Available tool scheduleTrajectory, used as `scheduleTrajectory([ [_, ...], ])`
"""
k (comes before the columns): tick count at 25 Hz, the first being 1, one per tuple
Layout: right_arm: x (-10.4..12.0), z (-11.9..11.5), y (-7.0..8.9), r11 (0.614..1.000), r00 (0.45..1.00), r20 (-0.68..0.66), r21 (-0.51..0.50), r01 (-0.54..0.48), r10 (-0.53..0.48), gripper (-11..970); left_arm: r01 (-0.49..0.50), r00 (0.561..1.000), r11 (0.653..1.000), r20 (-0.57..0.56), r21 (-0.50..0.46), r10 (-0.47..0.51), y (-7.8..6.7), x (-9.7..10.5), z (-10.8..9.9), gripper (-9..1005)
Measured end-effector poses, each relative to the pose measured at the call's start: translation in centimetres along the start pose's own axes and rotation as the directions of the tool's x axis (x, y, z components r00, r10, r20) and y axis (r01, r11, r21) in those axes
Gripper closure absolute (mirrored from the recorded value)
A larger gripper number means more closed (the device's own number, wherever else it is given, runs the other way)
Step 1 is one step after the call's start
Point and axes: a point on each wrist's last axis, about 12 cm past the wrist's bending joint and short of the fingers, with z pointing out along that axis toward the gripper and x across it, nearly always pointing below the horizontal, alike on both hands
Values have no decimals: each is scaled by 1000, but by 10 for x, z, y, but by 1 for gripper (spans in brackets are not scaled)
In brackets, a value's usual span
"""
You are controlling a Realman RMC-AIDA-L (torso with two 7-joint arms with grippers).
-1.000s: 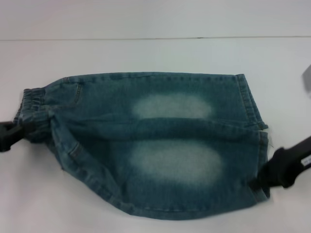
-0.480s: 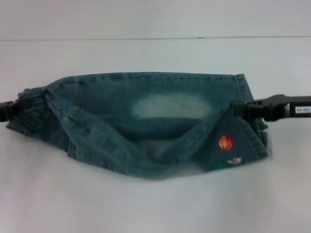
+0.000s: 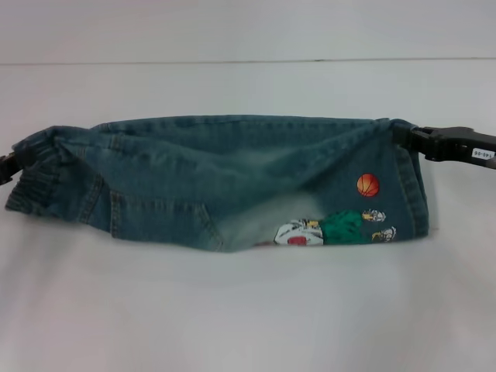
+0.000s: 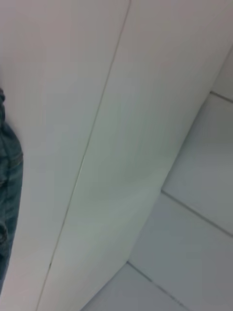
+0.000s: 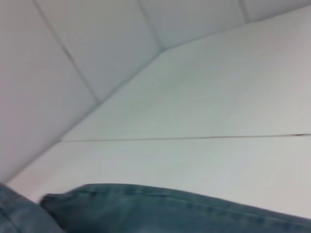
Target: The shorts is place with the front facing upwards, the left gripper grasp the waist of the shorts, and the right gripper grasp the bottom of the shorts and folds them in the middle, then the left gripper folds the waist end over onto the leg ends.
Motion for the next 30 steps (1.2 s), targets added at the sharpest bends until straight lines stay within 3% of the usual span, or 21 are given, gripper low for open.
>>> scheduleTrajectory([
  [15,2,25,-3,985,993,83,157,71,-84,918,-8,999,997,50,-79,12,10,4,4,887],
  [30,-6,58,6,975,985,122,203,92,-119,919,-69,989,989,119,-133,85,7,-8,19,879],
])
